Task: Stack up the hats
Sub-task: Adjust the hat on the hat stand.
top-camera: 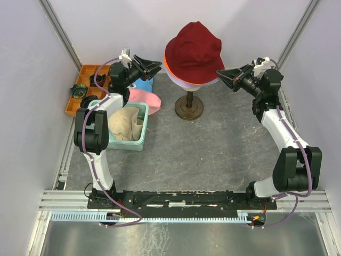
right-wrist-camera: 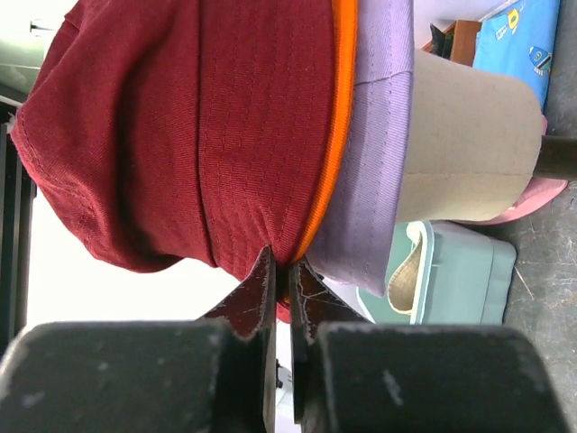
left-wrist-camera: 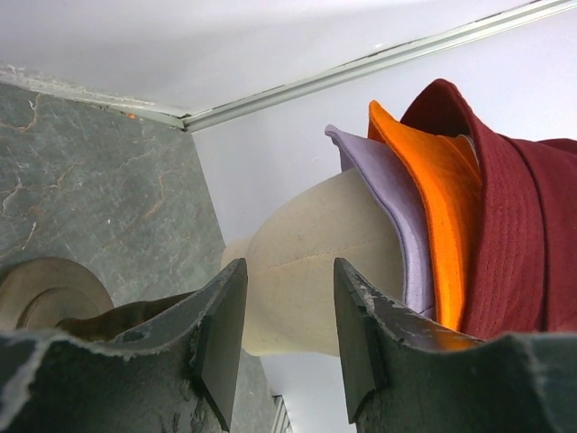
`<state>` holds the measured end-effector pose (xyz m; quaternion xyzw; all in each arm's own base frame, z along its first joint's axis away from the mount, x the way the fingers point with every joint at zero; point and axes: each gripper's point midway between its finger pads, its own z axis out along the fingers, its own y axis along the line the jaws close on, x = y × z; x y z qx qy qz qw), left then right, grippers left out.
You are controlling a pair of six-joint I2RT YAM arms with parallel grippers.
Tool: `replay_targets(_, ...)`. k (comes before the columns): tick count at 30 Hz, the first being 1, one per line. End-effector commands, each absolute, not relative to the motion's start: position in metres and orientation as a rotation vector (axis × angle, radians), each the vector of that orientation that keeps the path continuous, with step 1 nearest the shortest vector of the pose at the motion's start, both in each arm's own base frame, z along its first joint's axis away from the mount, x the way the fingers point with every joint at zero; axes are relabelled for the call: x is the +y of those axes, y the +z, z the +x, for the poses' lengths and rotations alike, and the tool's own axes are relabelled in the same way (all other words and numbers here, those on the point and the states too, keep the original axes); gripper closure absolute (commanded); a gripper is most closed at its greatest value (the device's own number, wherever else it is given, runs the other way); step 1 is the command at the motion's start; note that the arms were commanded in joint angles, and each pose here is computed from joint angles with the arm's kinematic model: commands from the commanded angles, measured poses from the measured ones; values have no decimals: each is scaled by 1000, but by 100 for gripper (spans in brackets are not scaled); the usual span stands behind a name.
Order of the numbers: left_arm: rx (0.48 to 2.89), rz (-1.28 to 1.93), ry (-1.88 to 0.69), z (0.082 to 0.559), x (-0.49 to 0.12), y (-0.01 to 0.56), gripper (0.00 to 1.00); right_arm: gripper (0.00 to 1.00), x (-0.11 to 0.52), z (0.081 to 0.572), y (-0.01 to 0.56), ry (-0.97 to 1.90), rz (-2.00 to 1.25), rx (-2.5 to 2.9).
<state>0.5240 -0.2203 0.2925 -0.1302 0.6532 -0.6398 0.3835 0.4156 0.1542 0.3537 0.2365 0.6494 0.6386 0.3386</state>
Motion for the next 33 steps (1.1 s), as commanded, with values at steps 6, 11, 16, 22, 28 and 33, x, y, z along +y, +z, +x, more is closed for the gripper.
replay_targets(6,1576,-273,-1669,515,-209,338,50,98,134,441,373,1625,553,1624)
replay_targets(11,1516,-261,-1707,508,-196,374,49,98,125,458,376,1634,528,1631)
replay_targets(16,1444,-224,-1758,493,-190,423,48,100,126,471,379,1654,497,1642)
replay_targets(22,1412,-168,-1810,486,-194,469,46,100,128,474,382,1665,481,1651)
replay_targets(28,1447,-107,-1852,484,-219,480,44,100,129,473,384,1674,477,1651)
replay_targets(33,1513,-134,-1802,489,-224,463,43,100,129,471,387,1682,474,1647)
